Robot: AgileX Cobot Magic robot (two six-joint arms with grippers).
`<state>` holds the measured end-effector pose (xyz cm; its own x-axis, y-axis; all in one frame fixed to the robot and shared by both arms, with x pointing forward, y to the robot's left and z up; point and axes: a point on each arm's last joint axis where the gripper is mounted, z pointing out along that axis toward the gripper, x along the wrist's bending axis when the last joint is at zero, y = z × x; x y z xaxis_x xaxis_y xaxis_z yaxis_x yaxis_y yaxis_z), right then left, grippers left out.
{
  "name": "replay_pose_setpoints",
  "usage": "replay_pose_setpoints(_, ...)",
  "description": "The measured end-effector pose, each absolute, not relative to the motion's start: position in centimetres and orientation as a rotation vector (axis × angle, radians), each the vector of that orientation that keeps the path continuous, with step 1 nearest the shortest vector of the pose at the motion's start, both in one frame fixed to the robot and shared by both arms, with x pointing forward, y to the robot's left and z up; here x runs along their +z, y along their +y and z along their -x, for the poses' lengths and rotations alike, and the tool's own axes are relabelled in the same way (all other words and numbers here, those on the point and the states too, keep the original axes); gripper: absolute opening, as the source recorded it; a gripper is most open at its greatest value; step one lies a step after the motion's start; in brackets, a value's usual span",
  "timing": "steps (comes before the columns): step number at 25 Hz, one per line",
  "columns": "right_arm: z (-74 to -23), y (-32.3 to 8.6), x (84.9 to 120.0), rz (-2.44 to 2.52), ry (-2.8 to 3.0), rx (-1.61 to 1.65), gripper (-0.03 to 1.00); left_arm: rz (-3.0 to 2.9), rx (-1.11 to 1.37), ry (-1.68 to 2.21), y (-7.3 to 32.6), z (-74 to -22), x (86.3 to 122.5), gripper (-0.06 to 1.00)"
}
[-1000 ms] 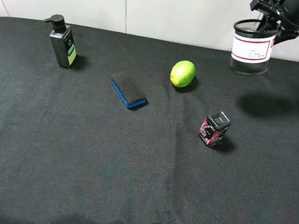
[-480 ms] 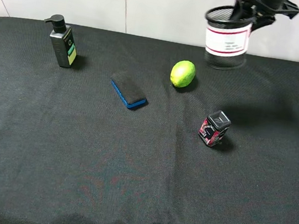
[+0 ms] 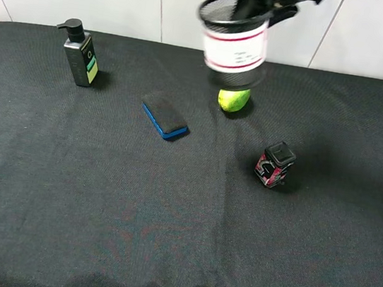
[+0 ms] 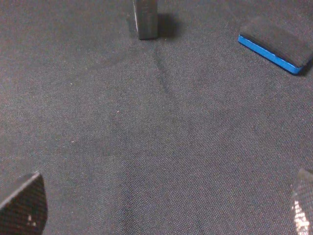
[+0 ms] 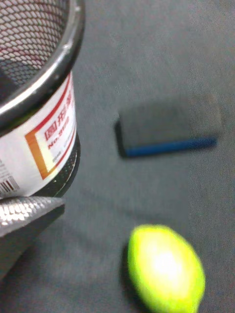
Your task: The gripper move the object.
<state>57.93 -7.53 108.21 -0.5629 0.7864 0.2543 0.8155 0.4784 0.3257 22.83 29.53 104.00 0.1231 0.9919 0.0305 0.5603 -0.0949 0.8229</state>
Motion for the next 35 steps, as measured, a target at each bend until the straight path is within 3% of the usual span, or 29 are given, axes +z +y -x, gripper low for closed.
replay_pose_setpoints(17,-51.0,2.1,108.8,1.162,-2.669,-0.805,0.22,-1.739,0.828,1.512,29.5,-22.8,104.0,0.99)
replay_pose_setpoints(24,-51.1,3.6,109.3,1.180,-2.581,-1.012,0.22,-1.739,0.828,1.512,29.5,-22.8,104.0,0.99)
replay_pose_setpoints(35,-52.8,5.7,106.1,1.202,-2.512,-1.098,0.22,-1.739,0.828,1.512,29.5,-22.8,104.0,0.99)
